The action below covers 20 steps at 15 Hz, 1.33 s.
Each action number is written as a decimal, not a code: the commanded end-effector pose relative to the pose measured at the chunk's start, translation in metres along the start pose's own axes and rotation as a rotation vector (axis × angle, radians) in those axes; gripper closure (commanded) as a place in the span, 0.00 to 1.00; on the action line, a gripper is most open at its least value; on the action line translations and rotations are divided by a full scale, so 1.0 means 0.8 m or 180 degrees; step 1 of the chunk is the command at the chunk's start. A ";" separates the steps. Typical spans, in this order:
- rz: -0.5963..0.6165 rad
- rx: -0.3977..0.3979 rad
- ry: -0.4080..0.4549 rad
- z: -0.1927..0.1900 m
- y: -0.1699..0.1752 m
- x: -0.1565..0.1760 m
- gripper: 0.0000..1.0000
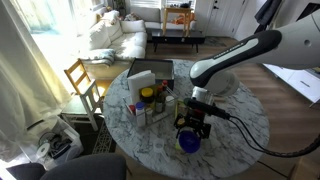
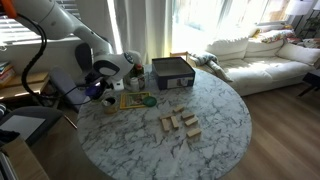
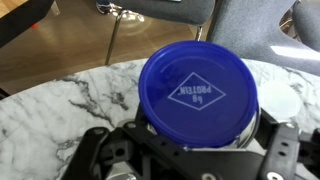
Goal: Put the bowl with the blue lid on top of the yellow bowl and the put the measuring cup on top
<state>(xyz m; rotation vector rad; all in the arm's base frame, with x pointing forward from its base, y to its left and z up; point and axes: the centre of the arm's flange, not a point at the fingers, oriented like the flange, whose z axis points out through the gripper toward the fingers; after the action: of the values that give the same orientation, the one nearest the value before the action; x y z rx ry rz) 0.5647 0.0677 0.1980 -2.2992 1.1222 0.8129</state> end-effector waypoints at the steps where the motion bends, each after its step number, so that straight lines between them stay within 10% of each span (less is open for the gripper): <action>1: -0.0053 0.0128 0.0000 -0.056 0.010 -0.031 0.31; 2: -0.0074 0.0136 0.0086 -0.069 0.011 -0.038 0.31; 3: -0.0060 0.0108 0.0070 -0.044 -0.002 -0.017 0.06; 8: -0.0091 0.0166 0.0114 -0.068 0.000 -0.031 0.06; 9: -0.0083 0.0159 0.0108 -0.066 0.002 -0.030 0.31; 20: 0.0501 0.0231 0.0003 -0.107 0.049 0.021 0.31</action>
<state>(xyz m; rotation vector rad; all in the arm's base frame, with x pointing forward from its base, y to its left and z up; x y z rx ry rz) 0.5661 -0.0015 0.2468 -2.2139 1.2663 0.7556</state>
